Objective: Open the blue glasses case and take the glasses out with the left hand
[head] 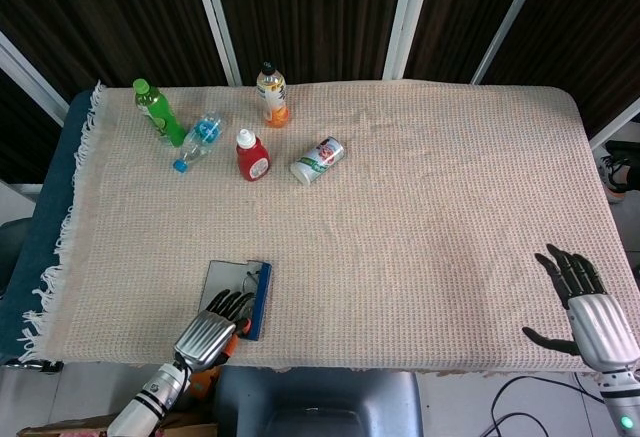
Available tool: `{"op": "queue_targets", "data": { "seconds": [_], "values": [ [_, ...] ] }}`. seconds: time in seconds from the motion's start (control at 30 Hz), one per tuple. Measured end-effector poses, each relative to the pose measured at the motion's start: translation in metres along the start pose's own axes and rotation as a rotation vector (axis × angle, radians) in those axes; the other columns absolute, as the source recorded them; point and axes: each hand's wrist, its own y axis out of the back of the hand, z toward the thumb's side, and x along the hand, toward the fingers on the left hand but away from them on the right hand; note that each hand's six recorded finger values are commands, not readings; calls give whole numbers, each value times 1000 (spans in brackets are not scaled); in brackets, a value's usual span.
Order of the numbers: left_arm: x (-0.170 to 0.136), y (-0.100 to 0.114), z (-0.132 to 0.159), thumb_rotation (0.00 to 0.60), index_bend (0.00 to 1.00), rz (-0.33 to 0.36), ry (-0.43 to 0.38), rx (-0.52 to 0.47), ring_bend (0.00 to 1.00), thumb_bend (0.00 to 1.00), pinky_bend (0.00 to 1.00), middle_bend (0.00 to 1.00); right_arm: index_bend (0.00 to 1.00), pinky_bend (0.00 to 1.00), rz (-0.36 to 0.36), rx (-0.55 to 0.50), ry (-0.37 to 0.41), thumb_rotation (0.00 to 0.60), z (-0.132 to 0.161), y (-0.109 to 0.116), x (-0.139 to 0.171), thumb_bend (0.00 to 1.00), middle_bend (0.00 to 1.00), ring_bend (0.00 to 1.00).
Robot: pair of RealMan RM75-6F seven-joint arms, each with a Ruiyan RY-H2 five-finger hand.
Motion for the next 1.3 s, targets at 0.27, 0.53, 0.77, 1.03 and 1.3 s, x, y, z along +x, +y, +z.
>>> {"op": "queue_targets", "data": {
  "seconds": [0.27,0.53,0.77,1.03,1.3],
  "values": [
    [11,-6,23,600,349,-5,-60,-27,0,666,0,0,0,0,-20,-16,-4,600,-4,7,4,151,0,0],
    [23,-2,43,600,333,41,-103,-32,0,664,0,0,0,0,-32,-25,-9,600,-8,12,6,151,0,0],
    [26,-2,52,600,325,54,-120,-37,0,663,0,0,0,0,-37,-31,-8,600,-8,14,7,151,0,0],
    [40,7,64,600,272,115,-133,-35,0,662,0,0,0,0,-41,-36,-9,600,-9,15,7,151,0,0],
    [63,49,57,600,333,276,-97,-108,0,713,0,0,0,0,-33,-37,-7,600,-10,15,7,151,0,0]
  ]
}}
